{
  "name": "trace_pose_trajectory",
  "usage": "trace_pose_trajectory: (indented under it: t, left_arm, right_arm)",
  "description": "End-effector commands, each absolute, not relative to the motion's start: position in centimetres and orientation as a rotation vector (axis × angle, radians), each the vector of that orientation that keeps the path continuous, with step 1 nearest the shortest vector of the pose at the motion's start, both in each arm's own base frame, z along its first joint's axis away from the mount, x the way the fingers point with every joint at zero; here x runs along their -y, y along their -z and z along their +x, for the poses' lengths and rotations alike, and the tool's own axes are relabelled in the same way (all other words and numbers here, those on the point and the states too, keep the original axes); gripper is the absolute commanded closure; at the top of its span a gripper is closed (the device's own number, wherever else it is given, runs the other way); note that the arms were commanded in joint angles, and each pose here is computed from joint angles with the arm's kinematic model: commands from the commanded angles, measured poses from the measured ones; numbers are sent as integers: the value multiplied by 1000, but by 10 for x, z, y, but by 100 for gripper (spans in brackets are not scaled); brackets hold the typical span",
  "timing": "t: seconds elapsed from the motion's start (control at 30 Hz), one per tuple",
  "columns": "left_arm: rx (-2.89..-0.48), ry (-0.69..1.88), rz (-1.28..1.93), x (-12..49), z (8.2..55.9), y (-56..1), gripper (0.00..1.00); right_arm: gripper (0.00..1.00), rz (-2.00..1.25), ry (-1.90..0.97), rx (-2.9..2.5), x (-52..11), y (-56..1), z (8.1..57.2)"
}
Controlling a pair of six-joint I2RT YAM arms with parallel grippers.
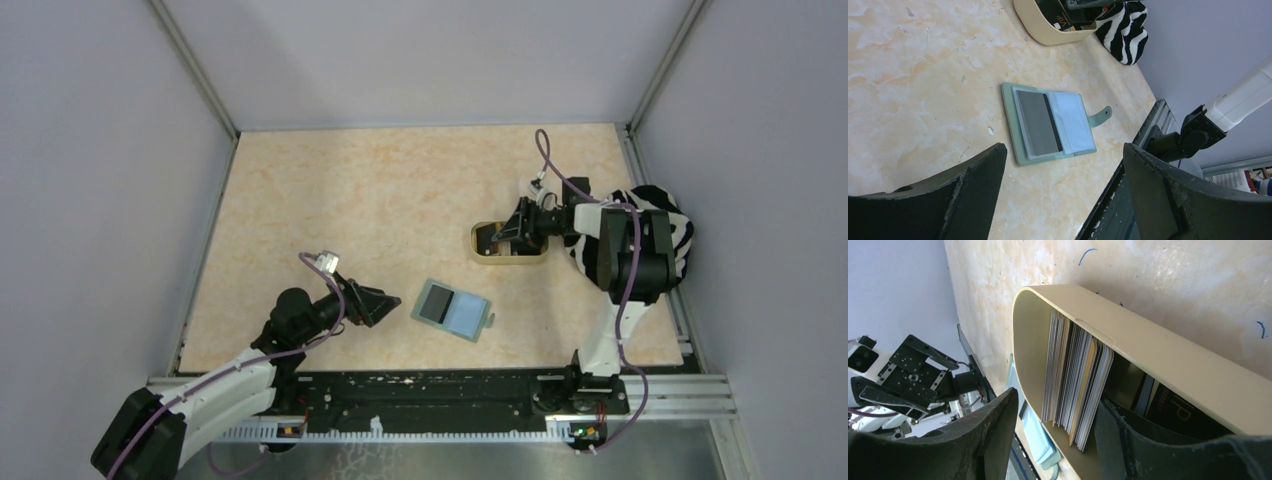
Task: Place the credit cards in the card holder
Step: Pick up the credit card from the storage box.
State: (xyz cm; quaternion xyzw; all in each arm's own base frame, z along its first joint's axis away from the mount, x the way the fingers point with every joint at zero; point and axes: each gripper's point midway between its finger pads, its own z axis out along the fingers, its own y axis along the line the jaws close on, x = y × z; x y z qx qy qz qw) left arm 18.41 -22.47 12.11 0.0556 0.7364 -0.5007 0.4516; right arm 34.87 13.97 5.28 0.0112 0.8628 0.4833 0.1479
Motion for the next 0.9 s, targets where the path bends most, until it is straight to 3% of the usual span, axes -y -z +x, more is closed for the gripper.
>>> trace_pose_trajectory:
  t: [0.0,0.87]
  left_arm:
    - [-1840,1249,152,223,175,-108,8]
    - [-1845,1249,155,222,173,-108,9]
  right_arm:
    - [44,-5,-1433,-2452,-144,-58,355]
    - [54,13,-1475,-2332,-118,-92,365]
